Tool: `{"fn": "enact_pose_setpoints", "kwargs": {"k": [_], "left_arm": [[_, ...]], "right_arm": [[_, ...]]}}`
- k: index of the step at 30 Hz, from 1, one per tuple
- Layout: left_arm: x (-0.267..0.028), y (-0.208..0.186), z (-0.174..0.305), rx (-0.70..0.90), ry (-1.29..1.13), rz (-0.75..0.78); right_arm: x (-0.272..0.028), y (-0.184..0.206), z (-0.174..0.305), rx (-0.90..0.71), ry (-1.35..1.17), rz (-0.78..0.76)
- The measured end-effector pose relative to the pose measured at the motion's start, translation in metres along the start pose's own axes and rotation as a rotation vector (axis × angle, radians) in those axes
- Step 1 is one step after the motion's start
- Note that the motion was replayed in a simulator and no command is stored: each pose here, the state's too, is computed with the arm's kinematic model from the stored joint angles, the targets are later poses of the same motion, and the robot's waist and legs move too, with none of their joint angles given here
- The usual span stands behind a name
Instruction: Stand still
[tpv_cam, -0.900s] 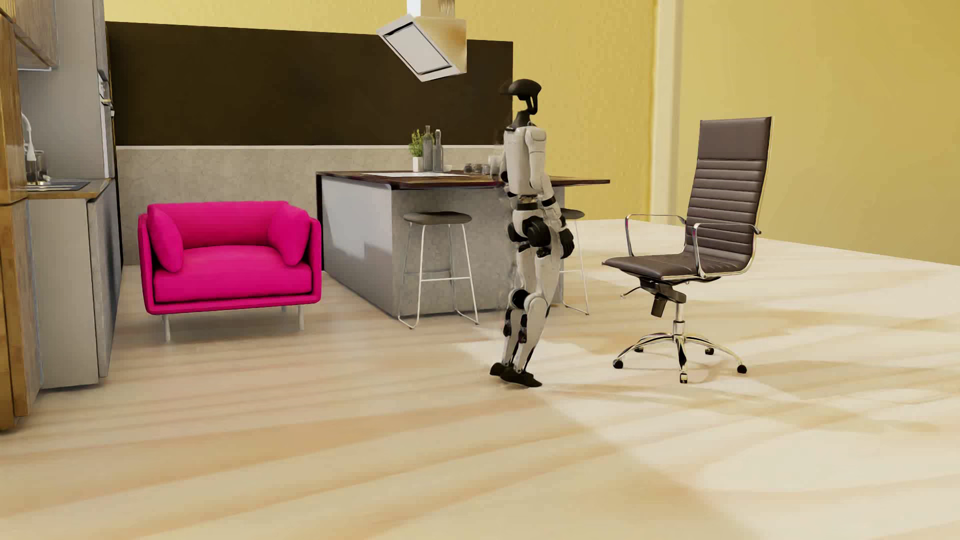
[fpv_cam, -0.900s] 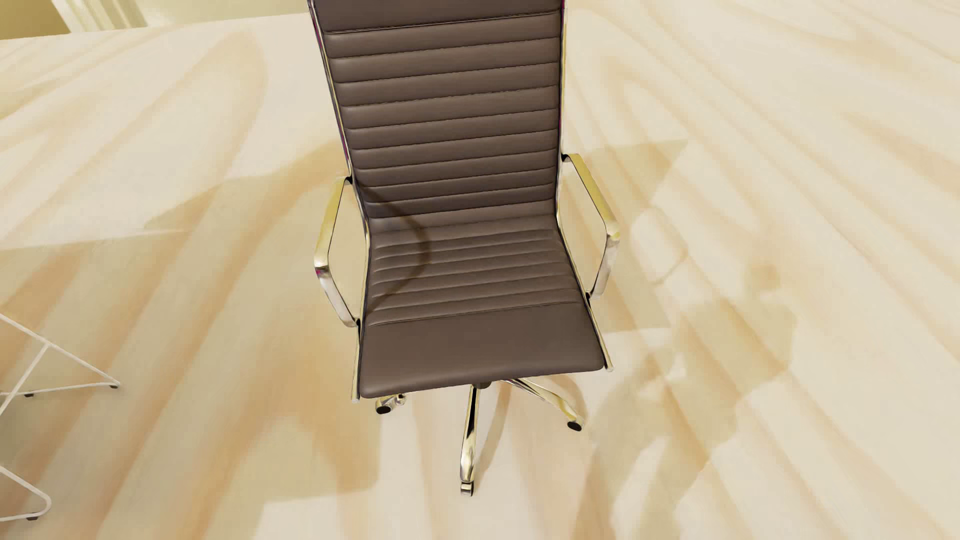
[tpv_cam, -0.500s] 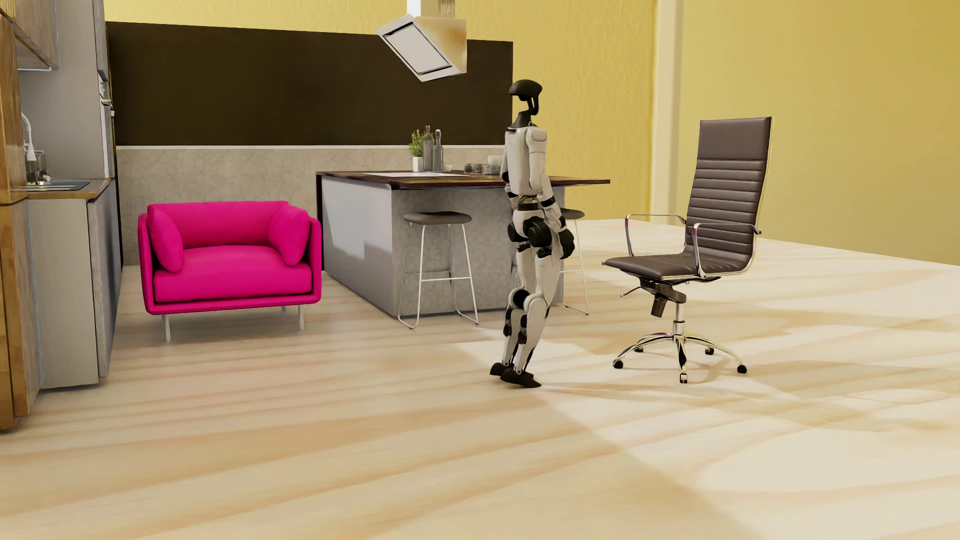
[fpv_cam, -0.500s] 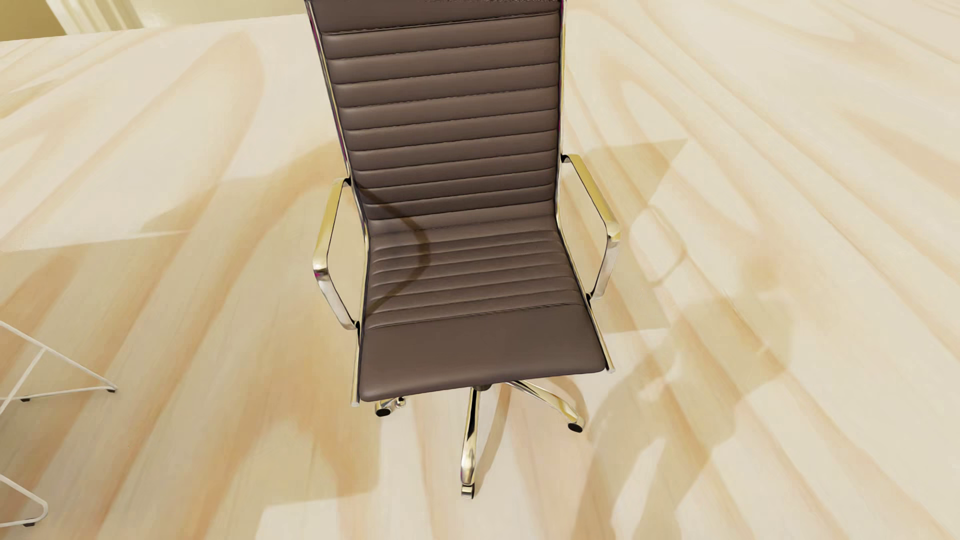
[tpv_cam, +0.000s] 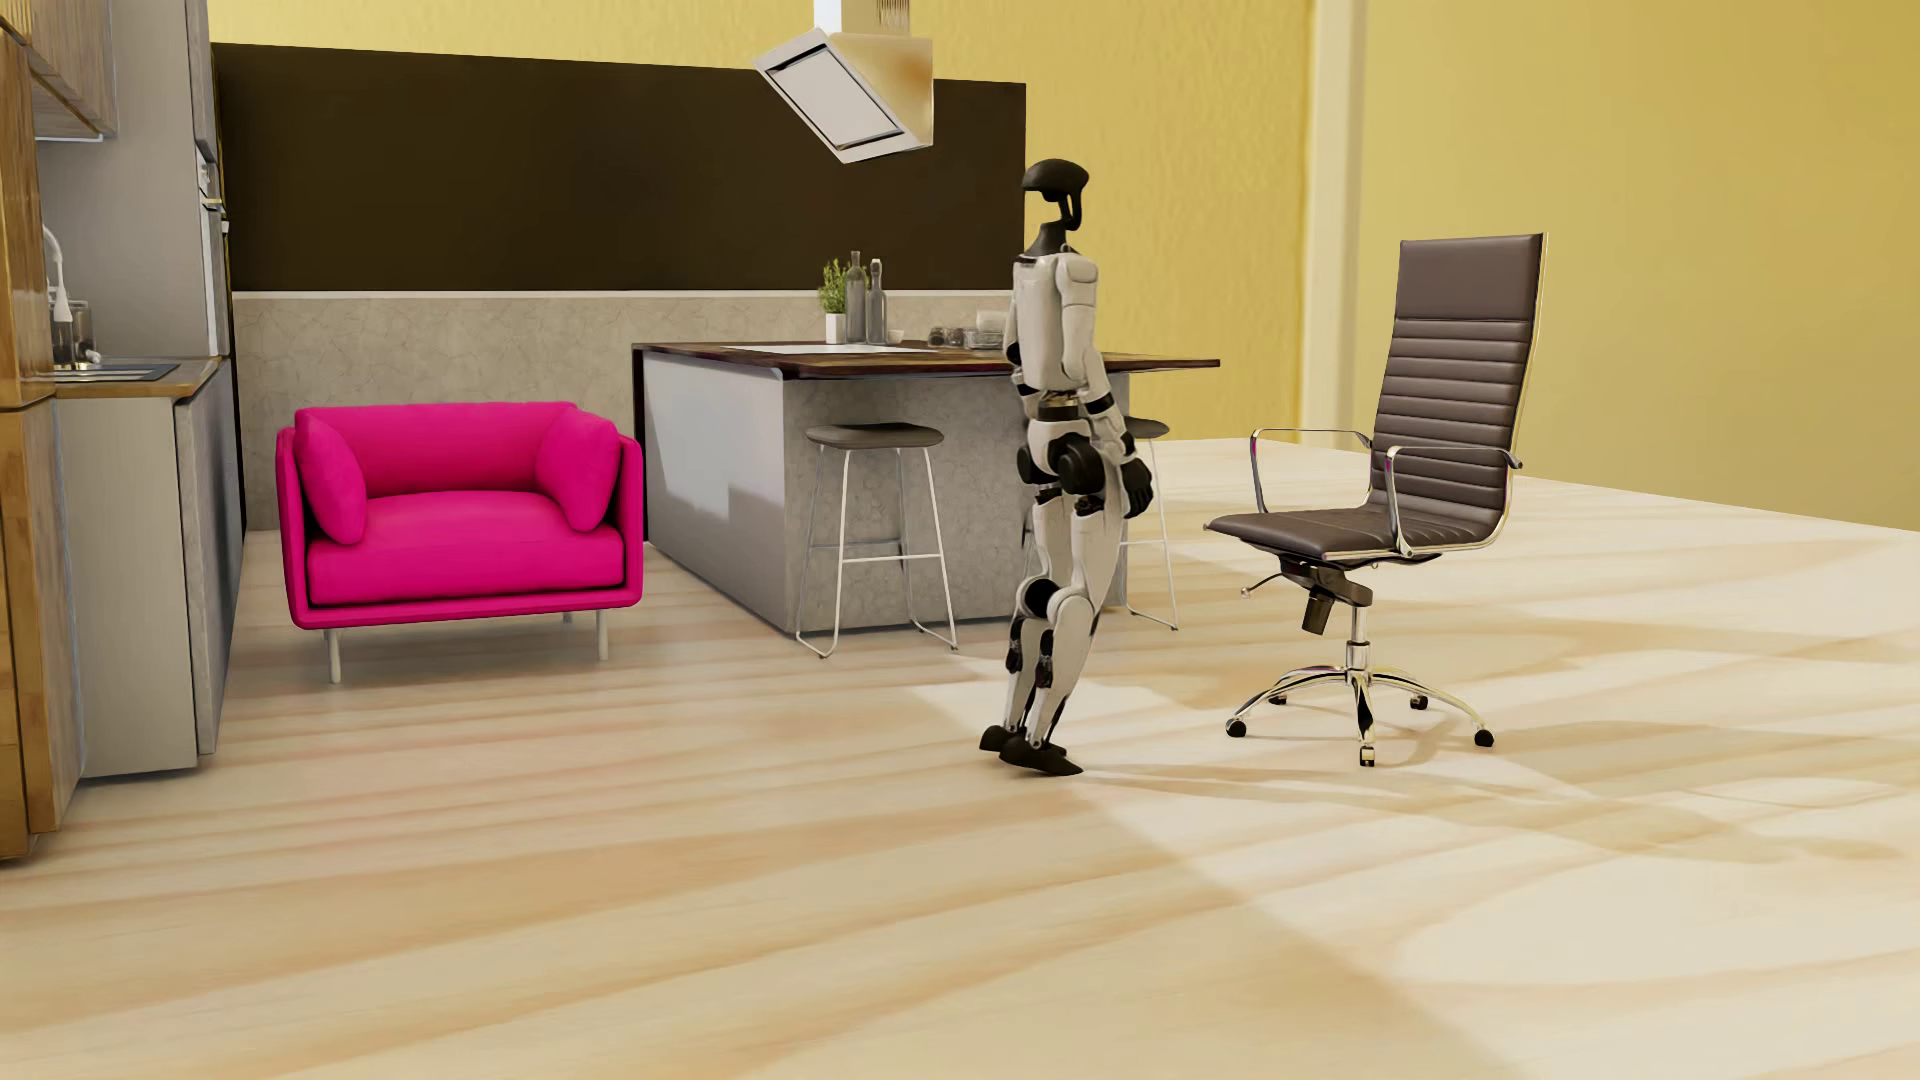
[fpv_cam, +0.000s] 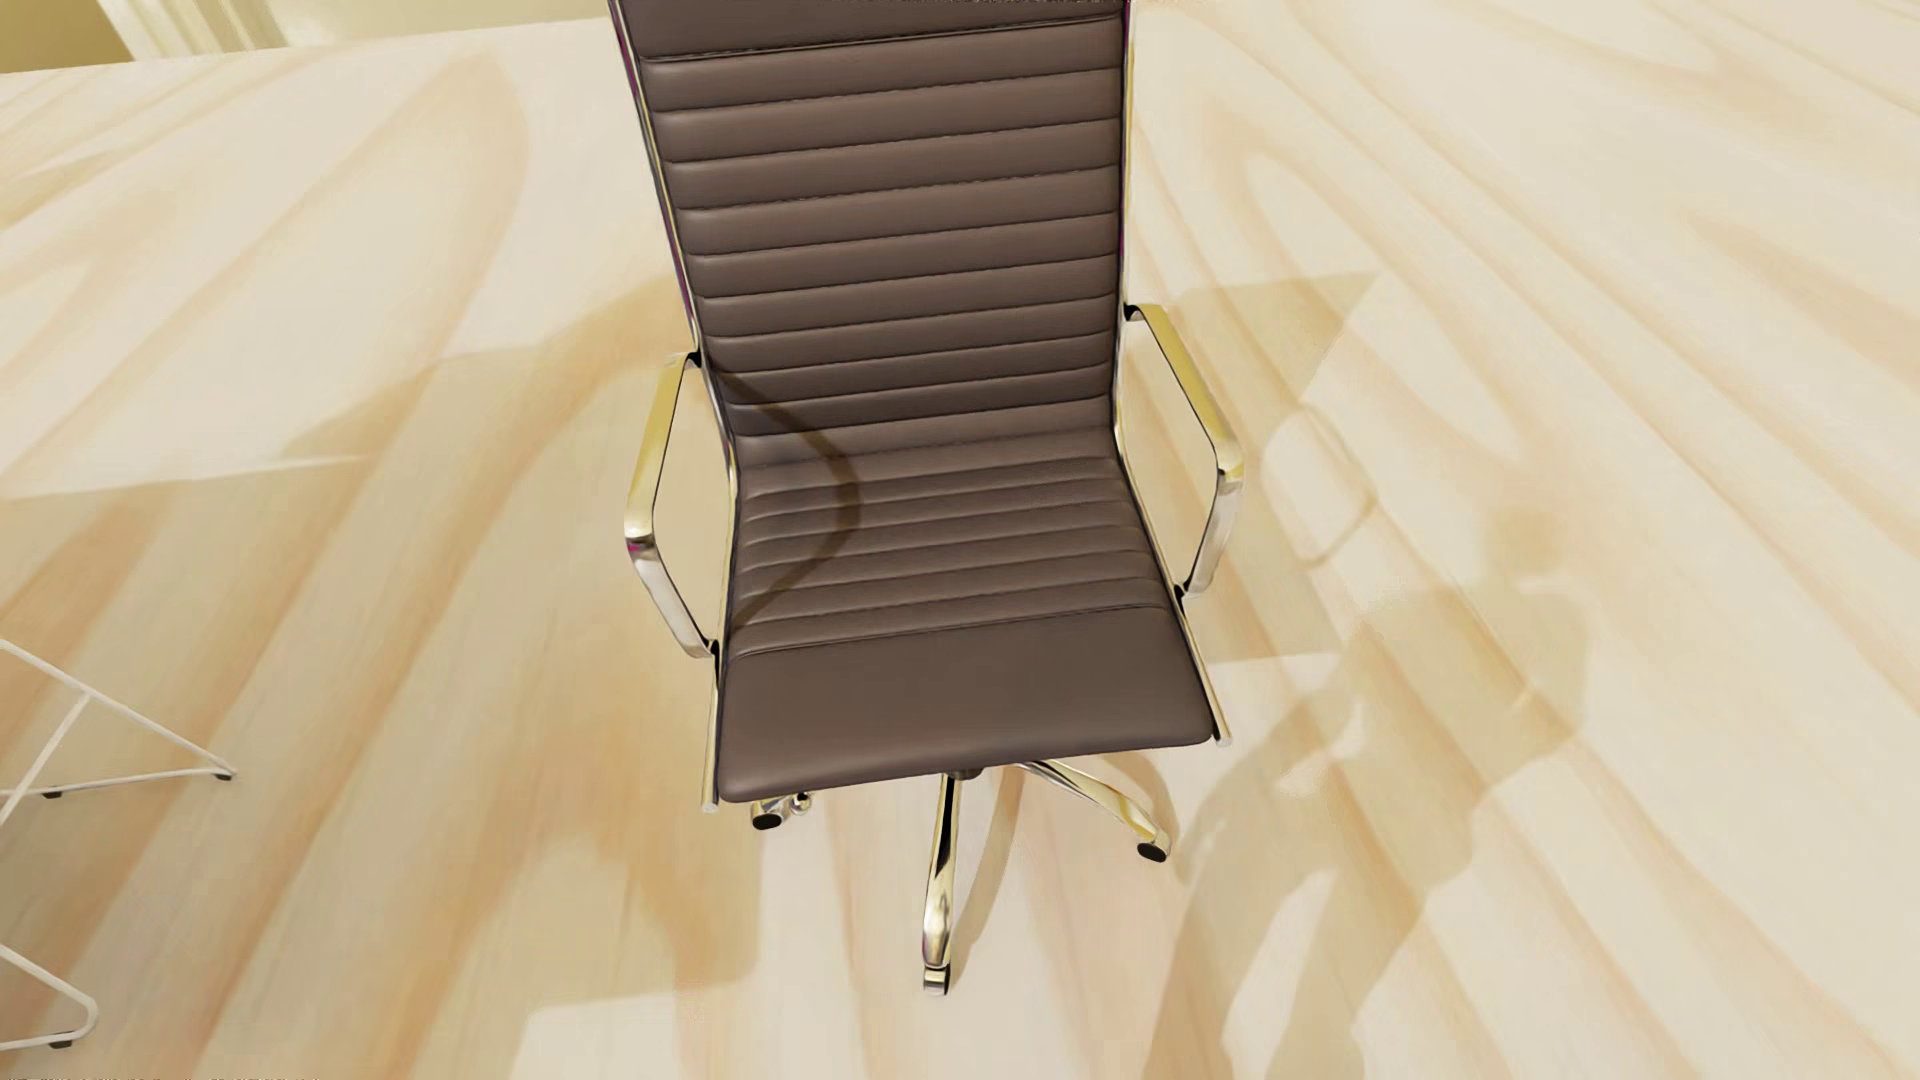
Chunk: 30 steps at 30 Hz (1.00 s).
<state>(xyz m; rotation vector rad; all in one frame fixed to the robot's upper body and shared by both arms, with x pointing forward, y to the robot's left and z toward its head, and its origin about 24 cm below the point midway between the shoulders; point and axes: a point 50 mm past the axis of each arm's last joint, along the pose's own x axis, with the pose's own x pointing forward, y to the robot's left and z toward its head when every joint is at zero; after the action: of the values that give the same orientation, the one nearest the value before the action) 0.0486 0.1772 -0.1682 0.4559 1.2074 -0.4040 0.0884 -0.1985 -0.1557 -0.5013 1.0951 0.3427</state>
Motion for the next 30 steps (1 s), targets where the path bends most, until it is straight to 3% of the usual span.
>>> {"fn": "enact_pose_setpoints", "kwargs": {"k": [30], "left_arm": [[0.0012, 0.0011, 0.0036, 0.029, -0.006, -0.004]], "right_arm": [[0.0009, -0.0013, 0.0036, -0.028, -0.009, 0.004]]}}
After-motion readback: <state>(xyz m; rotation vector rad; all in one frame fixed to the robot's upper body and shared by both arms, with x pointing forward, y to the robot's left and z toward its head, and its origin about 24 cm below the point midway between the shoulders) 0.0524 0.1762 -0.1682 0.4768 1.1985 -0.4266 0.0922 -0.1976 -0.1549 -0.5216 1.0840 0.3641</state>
